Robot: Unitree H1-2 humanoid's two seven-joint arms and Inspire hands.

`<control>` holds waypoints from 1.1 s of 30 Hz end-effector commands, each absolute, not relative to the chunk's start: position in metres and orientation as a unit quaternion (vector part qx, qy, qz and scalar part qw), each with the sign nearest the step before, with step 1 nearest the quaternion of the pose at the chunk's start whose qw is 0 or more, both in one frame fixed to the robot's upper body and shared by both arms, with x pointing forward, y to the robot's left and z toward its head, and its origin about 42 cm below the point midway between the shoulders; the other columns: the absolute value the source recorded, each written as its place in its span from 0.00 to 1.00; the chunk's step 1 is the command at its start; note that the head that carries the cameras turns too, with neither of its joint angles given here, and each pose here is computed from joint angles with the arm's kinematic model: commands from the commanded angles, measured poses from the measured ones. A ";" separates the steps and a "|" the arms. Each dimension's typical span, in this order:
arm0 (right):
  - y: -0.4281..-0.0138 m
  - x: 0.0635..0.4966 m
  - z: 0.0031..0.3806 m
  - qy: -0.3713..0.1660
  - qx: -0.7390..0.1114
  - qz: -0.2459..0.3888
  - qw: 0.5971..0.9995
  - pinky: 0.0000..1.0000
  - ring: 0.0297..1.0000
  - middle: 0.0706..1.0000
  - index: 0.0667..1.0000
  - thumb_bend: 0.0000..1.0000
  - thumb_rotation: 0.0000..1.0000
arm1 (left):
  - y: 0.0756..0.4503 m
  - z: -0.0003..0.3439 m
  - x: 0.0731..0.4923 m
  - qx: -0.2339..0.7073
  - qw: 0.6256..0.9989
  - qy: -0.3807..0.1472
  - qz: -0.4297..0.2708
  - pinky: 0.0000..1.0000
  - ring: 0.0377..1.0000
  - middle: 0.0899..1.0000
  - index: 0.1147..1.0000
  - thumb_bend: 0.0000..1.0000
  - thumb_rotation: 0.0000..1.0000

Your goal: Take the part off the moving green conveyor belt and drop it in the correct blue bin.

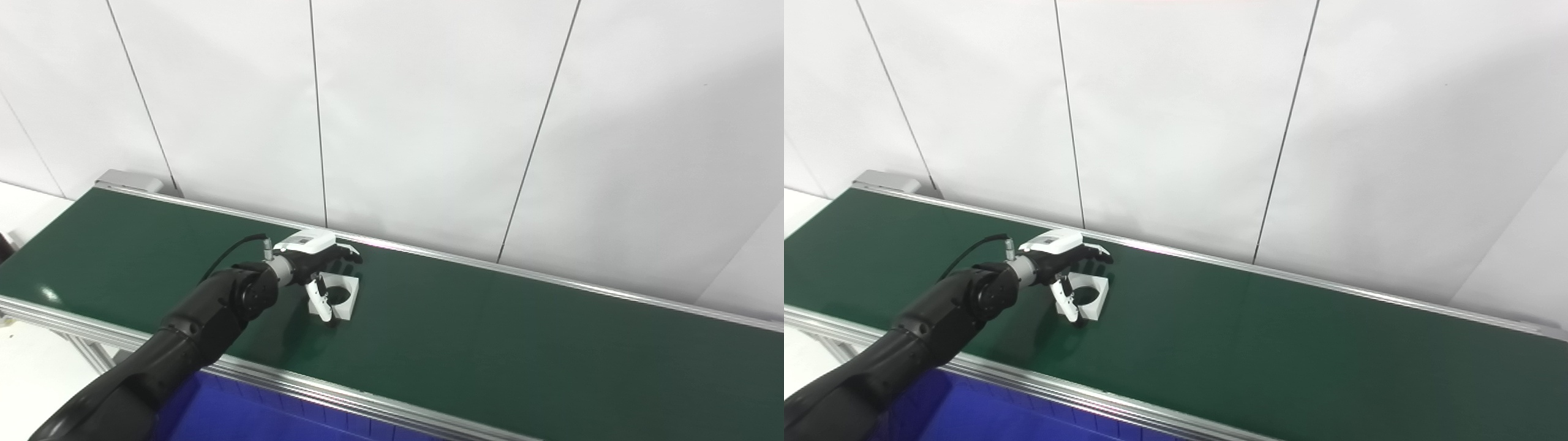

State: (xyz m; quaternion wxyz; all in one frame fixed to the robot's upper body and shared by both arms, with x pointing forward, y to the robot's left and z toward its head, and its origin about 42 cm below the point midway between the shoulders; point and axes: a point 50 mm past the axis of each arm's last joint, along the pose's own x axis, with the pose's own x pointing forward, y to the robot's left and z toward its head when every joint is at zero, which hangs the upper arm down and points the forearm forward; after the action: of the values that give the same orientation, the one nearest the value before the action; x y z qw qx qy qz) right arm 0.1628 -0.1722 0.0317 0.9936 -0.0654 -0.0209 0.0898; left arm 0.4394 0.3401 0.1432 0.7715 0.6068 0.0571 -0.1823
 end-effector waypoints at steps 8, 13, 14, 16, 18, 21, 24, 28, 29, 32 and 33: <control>-0.166 0.164 0.045 -0.068 -0.053 0.086 0.993 0.64 0.74 0.80 0.88 0.58 0.87 | 0.334 0.153 0.448 0.623 0.759 0.043 -0.186 0.79 0.86 0.86 0.81 0.93 0.08; -0.166 0.163 0.045 -0.068 -0.049 0.085 0.993 0.65 0.74 0.80 0.87 0.59 0.87 | 0.331 0.145 0.444 0.621 0.757 0.038 -0.200 0.81 0.86 0.84 0.76 0.92 0.06; -0.167 0.163 0.045 -0.068 -0.050 0.085 0.993 0.65 0.74 0.80 0.87 0.59 0.87 | 0.332 0.145 0.443 0.620 0.758 0.035 -0.200 0.81 0.85 0.83 0.75 0.91 0.05; -0.167 0.163 0.045 -0.068 -0.051 0.085 0.993 0.65 0.74 0.80 0.87 0.59 0.88 | 0.334 0.145 0.442 0.623 0.755 0.034 -0.201 0.80 0.82 0.80 0.71 0.91 0.02; -0.167 0.163 0.046 -0.068 -0.052 0.084 0.993 0.65 0.74 0.81 0.88 0.59 0.88 | 0.334 0.146 0.441 0.633 0.747 0.036 -0.202 0.77 0.77 0.74 0.66 0.90 0.00; -0.167 0.163 0.046 -0.068 -0.050 0.085 0.993 0.65 0.74 0.81 0.88 0.59 0.88 | 0.334 0.148 0.440 0.637 0.742 0.040 -0.205 0.71 0.67 0.63 0.60 0.89 0.00; -0.167 0.163 0.046 -0.069 -0.048 0.085 0.993 0.65 0.74 0.80 0.87 0.58 0.87 | 0.332 0.148 0.437 0.641 0.737 0.046 -0.211 0.68 0.59 0.56 0.45 0.60 0.04; -0.168 0.163 0.046 -0.068 -0.047 0.084 0.993 0.65 0.74 0.80 0.87 0.60 0.87 | 0.331 0.144 0.435 0.643 0.733 0.043 -0.220 0.69 0.57 0.52 0.40 0.52 0.02; -0.168 0.163 0.046 -0.068 -0.047 0.084 0.993 0.65 0.74 0.80 0.87 0.60 0.87 | 0.331 0.143 0.435 0.644 0.732 0.043 -0.220 0.68 0.57 0.51 0.39 0.52 0.01; -0.168 0.162 0.046 -0.068 -0.048 0.085 0.993 0.65 0.74 0.80 0.87 0.59 0.87 | 0.331 0.144 0.435 0.643 0.732 0.043 -0.221 0.59 0.54 0.50 0.38 0.52 0.00; -0.168 0.162 0.046 -0.068 -0.049 0.085 0.993 0.65 0.74 0.80 0.87 0.59 0.87 | 0.331 0.144 0.435 0.643 0.732 0.043 -0.221 0.57 0.53 0.50 0.38 0.52 0.00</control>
State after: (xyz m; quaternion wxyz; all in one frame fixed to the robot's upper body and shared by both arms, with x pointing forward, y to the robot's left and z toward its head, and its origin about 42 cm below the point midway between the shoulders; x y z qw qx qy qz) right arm 0.1572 -0.1729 0.0375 0.9939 -0.0595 -0.0326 0.0868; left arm 0.4296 0.3264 0.1327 0.7396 0.6337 0.0492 -0.2214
